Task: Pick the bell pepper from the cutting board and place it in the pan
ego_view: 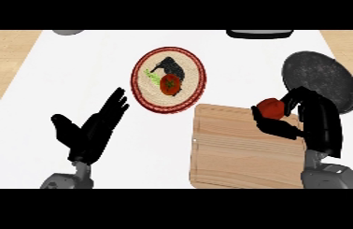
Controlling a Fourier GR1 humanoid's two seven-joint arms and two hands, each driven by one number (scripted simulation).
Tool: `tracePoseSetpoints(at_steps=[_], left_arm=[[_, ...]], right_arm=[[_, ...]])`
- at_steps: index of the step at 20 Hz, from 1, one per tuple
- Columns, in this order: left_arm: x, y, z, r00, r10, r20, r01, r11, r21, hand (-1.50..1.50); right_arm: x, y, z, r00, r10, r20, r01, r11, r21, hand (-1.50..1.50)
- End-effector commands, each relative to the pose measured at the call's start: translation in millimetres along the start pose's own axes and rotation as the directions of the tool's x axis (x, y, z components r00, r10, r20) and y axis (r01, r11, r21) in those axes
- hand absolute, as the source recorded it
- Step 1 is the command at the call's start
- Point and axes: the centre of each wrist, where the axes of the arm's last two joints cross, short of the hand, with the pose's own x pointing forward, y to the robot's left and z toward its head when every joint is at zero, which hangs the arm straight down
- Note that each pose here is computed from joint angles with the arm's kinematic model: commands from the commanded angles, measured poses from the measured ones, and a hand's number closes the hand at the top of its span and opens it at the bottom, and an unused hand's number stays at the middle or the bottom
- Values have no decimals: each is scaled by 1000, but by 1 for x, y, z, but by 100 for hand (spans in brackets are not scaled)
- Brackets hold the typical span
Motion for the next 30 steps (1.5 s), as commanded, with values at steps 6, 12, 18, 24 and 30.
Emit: tracePoseSetpoints(at_steps=[6, 12, 18, 24, 30], left_arm=[[4, -6, -20, 1000, 7, -15, -7, 1000, -6, 0], [9, 8, -9, 1000, -1, 0, 1, 1000, -23, 0], [0, 5, -12, 1000, -13, 4, 14, 999, -32, 0], [18, -8, -11, 1000, -5, 21, 6, 998, -56, 0], [17, -9, -14, 999, -13, 34, 15, 997, -77, 0]], right_arm=[[-70, 2, -70, 986, 167, -14, -167, 981, -100, 150], [-115, 7, -96, 981, 171, -94, -190, 946, -264, 150], [-150, -25, -120, 986, 108, -130, -150, 913, -379, 150], [-165, -38, -130, 980, 118, -160, -174, 901, -399, 150], [-205, -49, -106, 916, 214, -341, -293, 935, -199, -150]])
